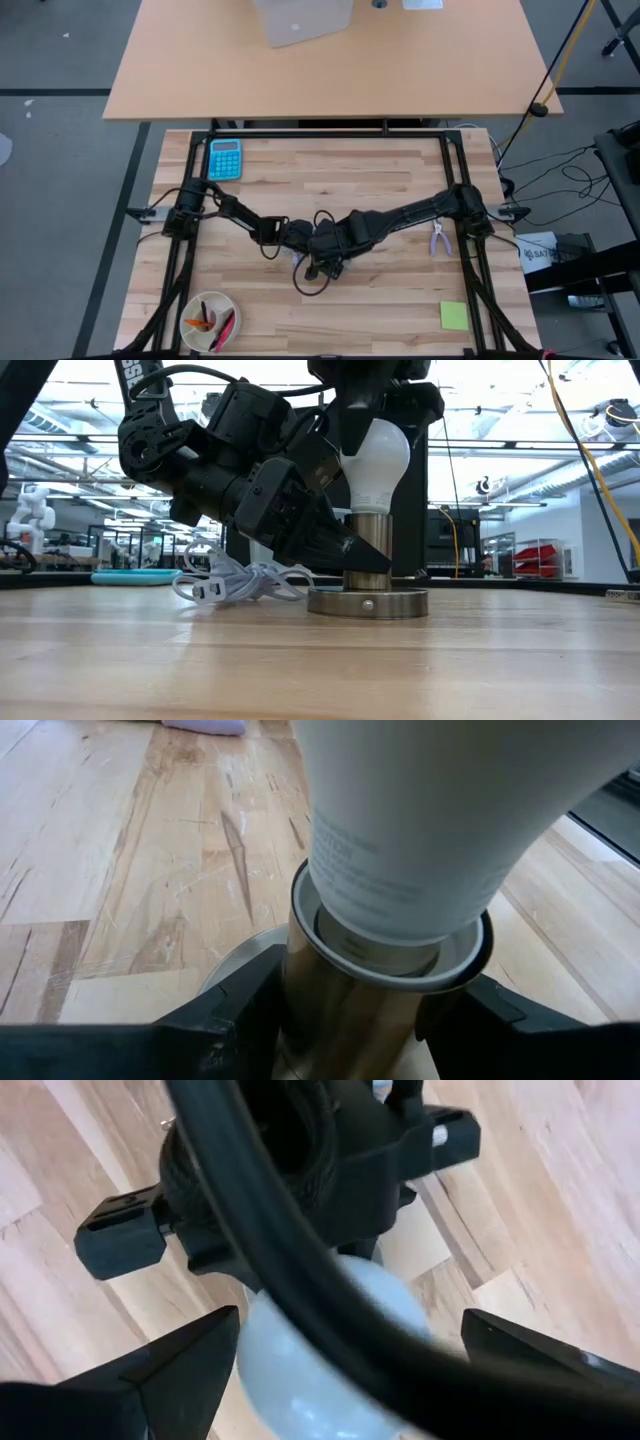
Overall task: Screw lightbulb
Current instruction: Remove the light bulb from the lamp
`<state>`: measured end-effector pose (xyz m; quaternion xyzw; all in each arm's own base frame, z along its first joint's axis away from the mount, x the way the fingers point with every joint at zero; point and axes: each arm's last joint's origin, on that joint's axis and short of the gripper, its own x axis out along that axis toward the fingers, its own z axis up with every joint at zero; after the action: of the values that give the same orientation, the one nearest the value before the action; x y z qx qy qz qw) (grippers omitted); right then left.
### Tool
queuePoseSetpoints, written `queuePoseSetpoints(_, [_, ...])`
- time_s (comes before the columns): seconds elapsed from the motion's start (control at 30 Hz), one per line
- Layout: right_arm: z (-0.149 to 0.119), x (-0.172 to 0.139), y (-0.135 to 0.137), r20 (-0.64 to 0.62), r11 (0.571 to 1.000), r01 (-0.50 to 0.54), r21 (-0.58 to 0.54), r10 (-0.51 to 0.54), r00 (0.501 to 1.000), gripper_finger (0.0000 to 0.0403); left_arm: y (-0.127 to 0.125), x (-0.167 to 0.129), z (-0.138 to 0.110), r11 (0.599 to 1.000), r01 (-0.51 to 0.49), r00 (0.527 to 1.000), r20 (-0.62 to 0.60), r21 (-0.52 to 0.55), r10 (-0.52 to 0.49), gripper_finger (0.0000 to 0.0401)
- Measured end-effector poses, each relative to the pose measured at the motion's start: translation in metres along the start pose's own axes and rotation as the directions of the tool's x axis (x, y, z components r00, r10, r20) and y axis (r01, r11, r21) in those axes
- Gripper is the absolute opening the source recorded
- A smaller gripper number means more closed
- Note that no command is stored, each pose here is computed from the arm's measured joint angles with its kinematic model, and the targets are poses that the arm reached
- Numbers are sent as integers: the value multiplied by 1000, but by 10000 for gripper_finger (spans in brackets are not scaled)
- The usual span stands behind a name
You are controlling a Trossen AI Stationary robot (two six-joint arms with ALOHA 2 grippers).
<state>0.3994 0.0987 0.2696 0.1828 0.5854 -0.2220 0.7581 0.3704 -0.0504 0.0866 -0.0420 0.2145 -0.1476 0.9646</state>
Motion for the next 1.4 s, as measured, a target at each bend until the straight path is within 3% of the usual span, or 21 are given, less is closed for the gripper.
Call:
queuePoseSetpoints(0.13, [2, 0, 0, 8, 998, -9, -55, 9, 1000, 359, 0, 0, 0, 1000, -1, 1000, 0, 0, 1, 206])
queuePoseSetpoints(0.43, [4, 1, -2, -4, 984, -24, -175, 24, 1000, 256, 1, 0, 0, 1000, -7, 1000, 0, -1, 7, 206])
queuePoseSetpoints(0.67, [5, 1, -5, -19, 932, -20, -361, 14, 1000, 248, 0, 0, 0, 1000, 30, 1000, -2, 0, -30, 206])
queuePoseSetpoints(0.83, [5, 1, -4, -14, 822, -25, -568, 22, 1000, 248, 0, 0, 0, 999, 53, 999, -4, 3, -53, 206])
queuePoseSetpoints(1.1, [7, 1, -2, -3, 558, -27, -830, 43, 999, 251, 0, 0, 0, 998, 62, 998, -6, 3, -62, 206])
queuePoseSetpoints(1.2, [5, 1, -1, -5, 492, -26, -870, 43, 999, 262, 0, 0, 0, 998, 63, 998, -7, 3, -63, 206])
queuePoseSetpoints(1.27, [4, 0, 0, -1, 498, -21, -867, 40, 999, 276, 0, 0, 0, 998, 68, 998, -8, 2, -68, 206])
queuePoseSetpoints(1.4, [3, 0, 2, -15, 607, -49, -793, 60, 998, 306, -1, 0, 0, 997, 79, 997, -10, -3, -79, 206])
